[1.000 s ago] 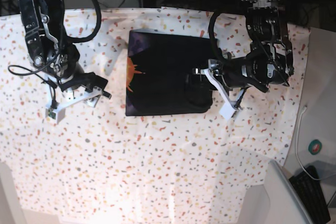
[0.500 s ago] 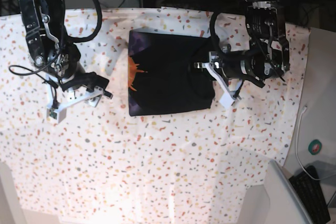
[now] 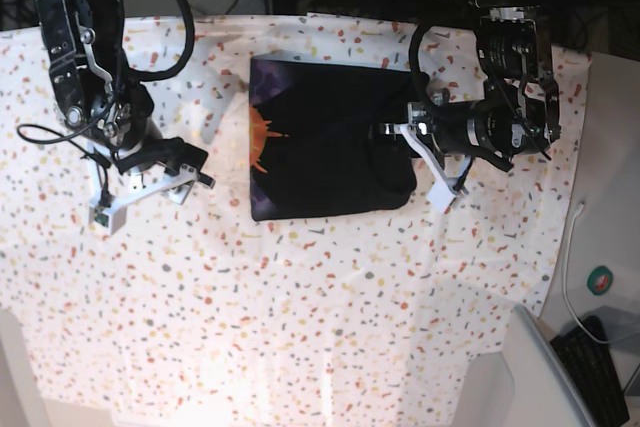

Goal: Layout the t-shirt on the table in an organized manner, then fold the t-shirt properly
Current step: 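Pull the folded stack's edge with the left gripper to square it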

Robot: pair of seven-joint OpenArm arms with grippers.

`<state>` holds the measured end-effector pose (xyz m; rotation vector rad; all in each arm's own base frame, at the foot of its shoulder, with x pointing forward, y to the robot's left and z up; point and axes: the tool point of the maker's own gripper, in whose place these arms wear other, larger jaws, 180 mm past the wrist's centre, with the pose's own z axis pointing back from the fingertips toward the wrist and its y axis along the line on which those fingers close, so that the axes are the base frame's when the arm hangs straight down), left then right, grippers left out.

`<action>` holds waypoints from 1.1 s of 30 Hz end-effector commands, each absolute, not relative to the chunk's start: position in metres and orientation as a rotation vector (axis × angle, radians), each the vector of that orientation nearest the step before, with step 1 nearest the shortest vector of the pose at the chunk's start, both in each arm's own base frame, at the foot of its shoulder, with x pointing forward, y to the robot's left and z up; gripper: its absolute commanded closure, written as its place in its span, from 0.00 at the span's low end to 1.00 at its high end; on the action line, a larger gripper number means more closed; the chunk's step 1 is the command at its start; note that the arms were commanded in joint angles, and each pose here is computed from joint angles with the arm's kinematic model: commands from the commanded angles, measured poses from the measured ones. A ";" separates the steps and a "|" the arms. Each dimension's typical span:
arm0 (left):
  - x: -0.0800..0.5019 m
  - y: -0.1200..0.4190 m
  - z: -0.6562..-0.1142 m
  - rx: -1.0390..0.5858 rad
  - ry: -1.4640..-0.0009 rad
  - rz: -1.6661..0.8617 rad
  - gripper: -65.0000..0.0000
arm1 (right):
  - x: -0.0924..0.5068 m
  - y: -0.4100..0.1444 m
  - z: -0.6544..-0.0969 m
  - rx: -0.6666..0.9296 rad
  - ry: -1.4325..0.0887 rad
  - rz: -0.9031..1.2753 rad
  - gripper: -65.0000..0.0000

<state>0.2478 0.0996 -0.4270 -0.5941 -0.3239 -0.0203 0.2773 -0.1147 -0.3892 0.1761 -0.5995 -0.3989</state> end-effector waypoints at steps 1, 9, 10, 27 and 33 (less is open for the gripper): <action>0.256 0.100 -0.419 -0.601 -0.358 -0.026 1.00 | 0.286 -0.113 -0.379 0.188 -0.641 -0.397 0.40; 0.254 0.124 -0.419 -0.546 -0.356 -0.039 0.22 | 0.286 -0.109 -0.379 0.198 -0.639 -0.402 0.39; 0.253 0.129 -0.419 -0.535 -0.354 -0.037 0.16 | 0.286 -0.109 -0.379 0.198 -0.639 -0.402 0.39; 0.223 0.153 -0.421 -0.484 -0.340 -0.012 0.11 | 0.284 -0.097 -0.396 0.187 -0.591 -0.357 0.39; 0.211 0.124 -0.421 -0.509 -0.311 -0.110 0.11 | 0.288 -0.102 -0.397 0.168 -0.624 -0.365 0.39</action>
